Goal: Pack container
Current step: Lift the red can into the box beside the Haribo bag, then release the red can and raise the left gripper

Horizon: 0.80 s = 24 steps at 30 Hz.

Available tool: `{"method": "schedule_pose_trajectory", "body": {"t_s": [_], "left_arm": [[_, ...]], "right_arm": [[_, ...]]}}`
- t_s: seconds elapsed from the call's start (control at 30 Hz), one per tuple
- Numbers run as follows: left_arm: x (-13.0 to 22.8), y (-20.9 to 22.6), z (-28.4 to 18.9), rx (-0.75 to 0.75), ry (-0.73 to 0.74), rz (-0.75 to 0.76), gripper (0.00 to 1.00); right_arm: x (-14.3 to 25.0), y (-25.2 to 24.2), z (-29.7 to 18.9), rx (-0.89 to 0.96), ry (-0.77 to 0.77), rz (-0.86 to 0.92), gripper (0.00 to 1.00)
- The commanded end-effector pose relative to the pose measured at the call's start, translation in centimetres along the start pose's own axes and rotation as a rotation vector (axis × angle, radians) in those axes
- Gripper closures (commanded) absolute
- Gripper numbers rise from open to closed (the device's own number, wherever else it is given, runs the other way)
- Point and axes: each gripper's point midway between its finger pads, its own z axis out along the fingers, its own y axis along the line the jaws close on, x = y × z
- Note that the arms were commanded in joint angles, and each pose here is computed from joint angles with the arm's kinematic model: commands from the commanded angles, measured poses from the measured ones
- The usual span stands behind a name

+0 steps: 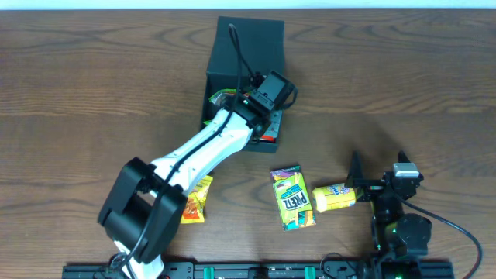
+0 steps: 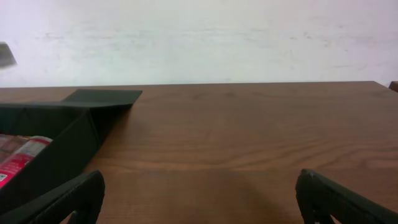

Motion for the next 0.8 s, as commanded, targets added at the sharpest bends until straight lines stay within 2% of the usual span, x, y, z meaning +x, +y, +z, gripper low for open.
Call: {"method": "schedule_pose_trajectory", "body": {"t_s": [0.0,0.47,0.6,0.77], "left_arm": [[0.6,-0.4,0.7,0.008,0.026,-0.006,0.94],[1.7,-0.3,2.9,-0.008,0.074,-0.026,0.94],[-0.3,-0.3,-0.1,0.004,-0.010,-0.036,0.94],[-3.4,2.3,-6.9,-0.081,-0.192,-0.067,0.94]], "right_arm": [[0.1,0.3,0.0,-0.012,0.002,0.007,0.01],[0.1,0.3,0.0,-0.012,0.002,0.007,0.01],[0.1,0.3,0.0,-0.012,0.002,0.007,0.01],[0.1,0.3,0.0,-0.012,0.001,0.007,0.01]]}}
